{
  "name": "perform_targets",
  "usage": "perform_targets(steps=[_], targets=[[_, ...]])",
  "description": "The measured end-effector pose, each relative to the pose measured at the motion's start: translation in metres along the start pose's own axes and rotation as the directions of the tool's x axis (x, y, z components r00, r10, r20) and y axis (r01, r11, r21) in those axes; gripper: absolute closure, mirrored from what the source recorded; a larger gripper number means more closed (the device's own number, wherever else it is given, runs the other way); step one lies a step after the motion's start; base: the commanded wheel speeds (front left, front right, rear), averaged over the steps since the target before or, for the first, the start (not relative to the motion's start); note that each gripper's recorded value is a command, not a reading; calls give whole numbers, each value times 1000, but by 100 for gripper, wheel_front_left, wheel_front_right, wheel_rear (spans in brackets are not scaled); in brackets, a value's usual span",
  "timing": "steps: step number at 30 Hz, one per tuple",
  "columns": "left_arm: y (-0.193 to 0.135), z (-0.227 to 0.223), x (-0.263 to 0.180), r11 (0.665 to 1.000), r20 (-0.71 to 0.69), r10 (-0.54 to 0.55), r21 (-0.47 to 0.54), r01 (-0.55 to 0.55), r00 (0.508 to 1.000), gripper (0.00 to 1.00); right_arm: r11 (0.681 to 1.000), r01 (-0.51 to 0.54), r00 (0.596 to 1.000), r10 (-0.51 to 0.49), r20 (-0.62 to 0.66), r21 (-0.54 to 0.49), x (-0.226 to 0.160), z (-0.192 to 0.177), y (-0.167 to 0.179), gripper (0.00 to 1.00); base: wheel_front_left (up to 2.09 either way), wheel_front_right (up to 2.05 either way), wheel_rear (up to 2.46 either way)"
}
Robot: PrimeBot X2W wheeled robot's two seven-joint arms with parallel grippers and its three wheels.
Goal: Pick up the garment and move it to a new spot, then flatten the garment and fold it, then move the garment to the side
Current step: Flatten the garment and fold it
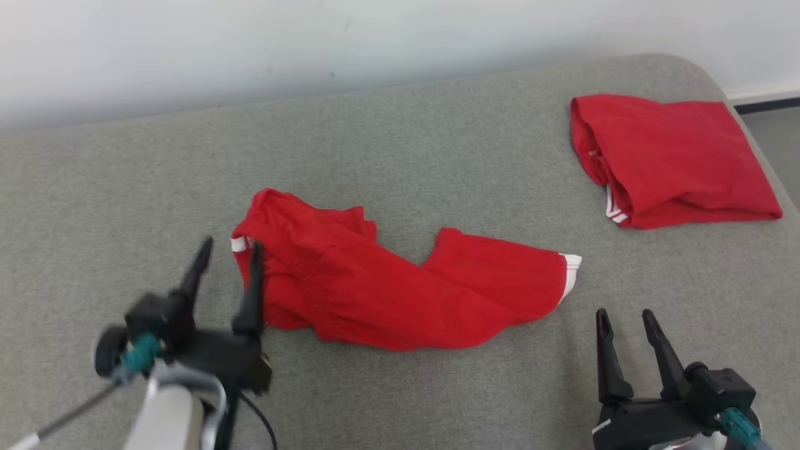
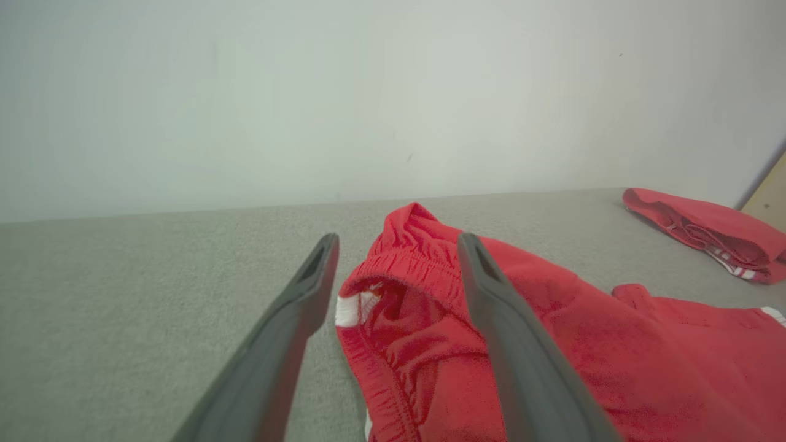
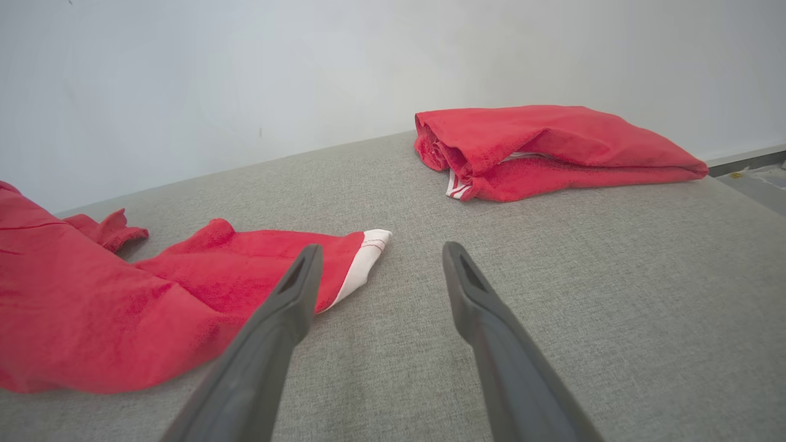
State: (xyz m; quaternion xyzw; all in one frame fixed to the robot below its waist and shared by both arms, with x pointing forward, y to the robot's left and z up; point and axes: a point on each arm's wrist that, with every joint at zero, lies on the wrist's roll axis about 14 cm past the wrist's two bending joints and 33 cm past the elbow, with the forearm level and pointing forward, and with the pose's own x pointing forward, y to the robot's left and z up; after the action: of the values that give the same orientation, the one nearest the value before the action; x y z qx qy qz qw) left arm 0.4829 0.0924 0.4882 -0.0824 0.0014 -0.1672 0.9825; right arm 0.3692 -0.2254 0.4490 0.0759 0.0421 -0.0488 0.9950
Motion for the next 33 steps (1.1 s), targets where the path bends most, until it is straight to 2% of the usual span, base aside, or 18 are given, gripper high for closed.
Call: perform_targets(steps=[6, 11, 24, 30, 31, 33], targets=[[-30, -26, -49, 998, -60, -50, -28, 48, 997, 0, 1000, -30, 1000, 30, 6, 9, -1, 1, 10, 0, 0, 0, 0], [-51, -47, -67, 994, -121, -90, -65, 82, 989, 0, 999, -49, 999, 49, 9, 11, -1, 2, 17, 0, 0, 0, 0], [-78, -78, -52, 980, -214, -195, -73, 183, 957, 0, 1000, 22, 1000, -23, 7, 8, -10, 3, -7, 0, 0, 0, 0], [-80, -85, -45, 978, -232, -208, -78, 195, 950, 2, 999, 50, 999, -50, 3, 5, -14, 2, -16, 0, 0, 0, 0], [-81, -86, -45, 977, -236, -209, -81, 195, 949, 58, 999, 54, 999, -54, 3, 5, -15, 2, -17, 0, 0, 0, 0], [-81, -85, -43, 977, -232, -209, -91, 193, 950, 100, 998, 57, 998, -57, 4, 5, -15, 2, -18, 0, 0, 0, 0]])
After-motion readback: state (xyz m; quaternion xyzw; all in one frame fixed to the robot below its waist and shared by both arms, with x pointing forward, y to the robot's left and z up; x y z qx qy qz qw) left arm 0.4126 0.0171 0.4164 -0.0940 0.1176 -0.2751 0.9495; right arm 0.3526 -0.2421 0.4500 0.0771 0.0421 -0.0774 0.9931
